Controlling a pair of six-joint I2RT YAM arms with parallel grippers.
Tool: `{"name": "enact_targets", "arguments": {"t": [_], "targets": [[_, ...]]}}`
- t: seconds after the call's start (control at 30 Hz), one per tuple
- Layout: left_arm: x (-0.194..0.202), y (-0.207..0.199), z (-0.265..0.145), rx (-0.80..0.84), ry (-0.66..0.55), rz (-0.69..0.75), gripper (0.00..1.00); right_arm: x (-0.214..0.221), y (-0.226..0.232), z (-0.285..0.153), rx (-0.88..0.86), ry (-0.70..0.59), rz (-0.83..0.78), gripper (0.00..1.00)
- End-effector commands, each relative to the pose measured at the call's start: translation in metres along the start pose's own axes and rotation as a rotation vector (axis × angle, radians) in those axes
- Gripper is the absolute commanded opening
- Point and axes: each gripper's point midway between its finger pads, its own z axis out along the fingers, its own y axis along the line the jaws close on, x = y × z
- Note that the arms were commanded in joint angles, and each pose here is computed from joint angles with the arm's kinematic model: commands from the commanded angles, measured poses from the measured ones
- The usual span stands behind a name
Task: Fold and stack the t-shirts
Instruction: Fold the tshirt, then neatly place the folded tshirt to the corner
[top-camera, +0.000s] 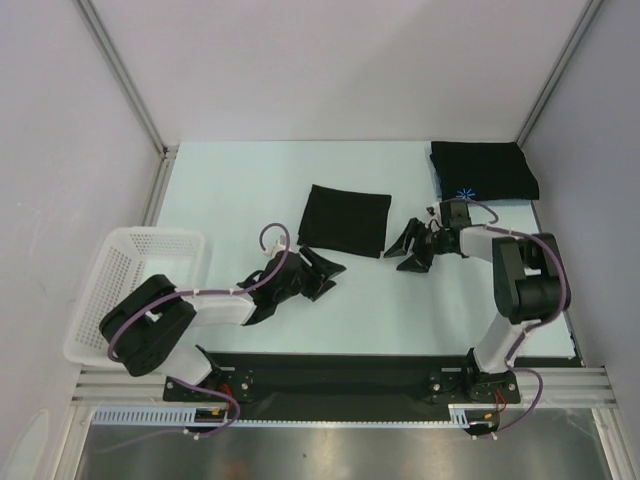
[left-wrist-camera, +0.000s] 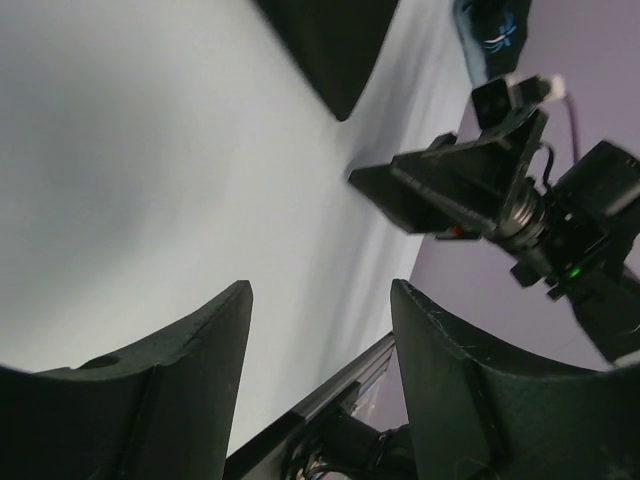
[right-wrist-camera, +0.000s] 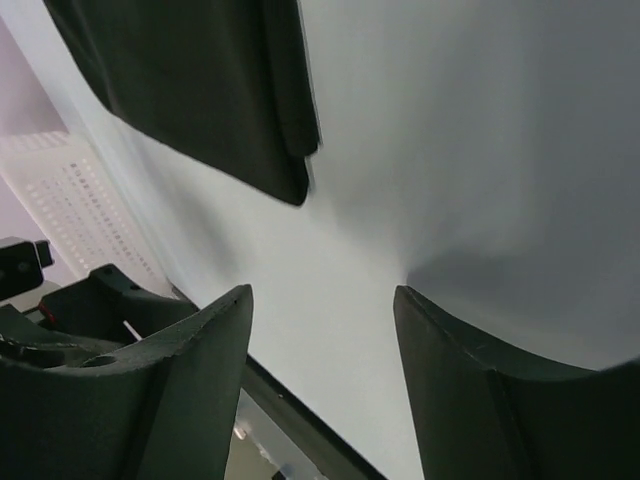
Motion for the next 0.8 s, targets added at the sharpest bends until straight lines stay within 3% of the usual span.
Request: {"name": "enact_targets", "arguments": {"t": [0.0,0.27,0.47,0.5,0.6,0.63,0.7,0.77], "targets": [[-0.001,-0.009,-0.013,0.062,-0.009,-0.027,0.63,-0.046,0.033,0.011,-0.074,-0.062,-0.160,0.65],[-0.006,0.002,-0.024,0.065,-0.016,-0.043,0.62,-0.042,0.015,0.030,-0.013,0.018,-0.129,0.64],[-0.017,-0.006,-0.020,0.075,-0.035,0.023,0.61,-0.029,0.016,0.012,0.120,-0.062,-0.208,0.64],[-0.010,-0.006,-0.015,0.066,0.006,0.021,0.62,-0.030,0.015,0.008,0.139,-0.075,-0.199,0.65],[-0.004,-0.011,-0.006,0.108,0.009,-0.166,0.63,-0.035,0.019,-0.015,0.192,-0.128,-0.186,0.67],[-0.005,-0.008,0.002,0.114,-0.013,-0.207,0.63,-0.035,0.019,-0.027,0.234,-0.156,-0.179,0.73],[-0.001,-0.010,0.010,0.107,-0.036,-0.251,0.63,-0.038,0.024,-0.041,0.256,-0.193,-0.186,0.74],[-0.010,-0.001,0.023,0.060,-0.134,-0.254,0.64,-0.038,0.028,-0.058,0.285,-0.227,-0.202,0.73]]}}
